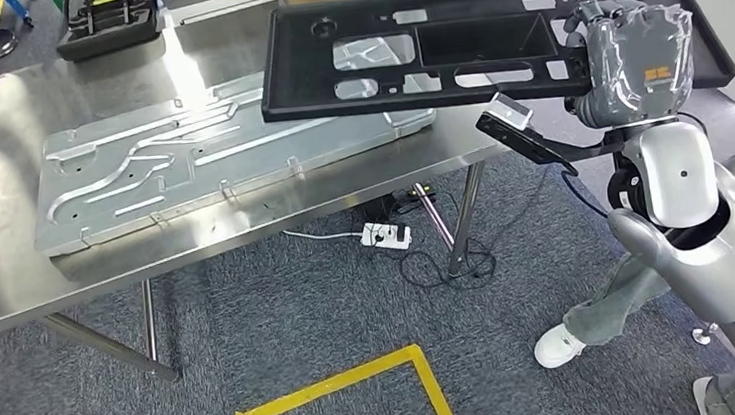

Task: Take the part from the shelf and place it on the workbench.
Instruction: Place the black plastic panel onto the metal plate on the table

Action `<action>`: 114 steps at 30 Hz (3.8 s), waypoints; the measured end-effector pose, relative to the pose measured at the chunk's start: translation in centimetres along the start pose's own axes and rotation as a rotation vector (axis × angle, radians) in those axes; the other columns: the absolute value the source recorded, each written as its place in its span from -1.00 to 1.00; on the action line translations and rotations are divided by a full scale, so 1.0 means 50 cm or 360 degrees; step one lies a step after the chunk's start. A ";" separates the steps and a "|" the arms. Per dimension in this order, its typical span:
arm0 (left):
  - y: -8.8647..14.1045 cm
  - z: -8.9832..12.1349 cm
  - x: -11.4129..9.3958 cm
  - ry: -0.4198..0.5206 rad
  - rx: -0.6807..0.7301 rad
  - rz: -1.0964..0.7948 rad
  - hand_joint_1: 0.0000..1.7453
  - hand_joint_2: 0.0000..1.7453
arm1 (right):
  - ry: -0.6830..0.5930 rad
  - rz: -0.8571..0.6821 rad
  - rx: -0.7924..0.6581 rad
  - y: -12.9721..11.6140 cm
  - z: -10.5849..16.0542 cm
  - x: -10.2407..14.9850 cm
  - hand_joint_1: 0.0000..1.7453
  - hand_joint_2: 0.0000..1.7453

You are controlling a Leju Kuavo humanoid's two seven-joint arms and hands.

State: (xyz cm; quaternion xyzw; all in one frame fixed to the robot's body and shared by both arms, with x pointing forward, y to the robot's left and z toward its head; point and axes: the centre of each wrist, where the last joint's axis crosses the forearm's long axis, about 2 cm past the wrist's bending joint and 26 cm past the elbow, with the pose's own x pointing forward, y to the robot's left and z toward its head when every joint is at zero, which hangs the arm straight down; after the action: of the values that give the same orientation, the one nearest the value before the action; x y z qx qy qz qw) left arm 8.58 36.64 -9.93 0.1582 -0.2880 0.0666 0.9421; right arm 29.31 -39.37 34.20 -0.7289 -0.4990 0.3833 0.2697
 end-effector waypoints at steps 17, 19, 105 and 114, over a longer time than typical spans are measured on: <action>0.002 0.003 -0.007 0.0011 -0.0007 -0.0005 -1.00 1.00 | 0.0007 0.0010 0.0039 0.009 0.007 -0.004 1.00 1.00; 0.001 0.004 -0.009 0.0013 -0.0008 -0.0005 -1.00 1.00 | 0.0009 0.0011 0.0043 0.011 0.008 -0.004 1.00 1.00; 0.021 -0.008 0.009 0.0019 -0.0036 -0.0066 -1.00 1.00 | -0.0021 -0.0320 0.0835 0.305 0.026 0.068 1.00 1.00; 0.019 -0.008 0.009 0.0001 -0.0124 -0.0025 -1.00 1.00 | -0.0535 -0.0118 0.0918 0.296 0.045 0.192 1.00 1.00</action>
State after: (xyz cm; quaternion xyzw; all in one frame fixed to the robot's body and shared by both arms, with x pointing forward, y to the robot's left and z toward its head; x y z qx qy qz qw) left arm 8.95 37.67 -9.72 0.1237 -0.2888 0.0481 0.9481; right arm 37.15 -35.64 18.66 -0.5304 -0.4336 0.6136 0.3926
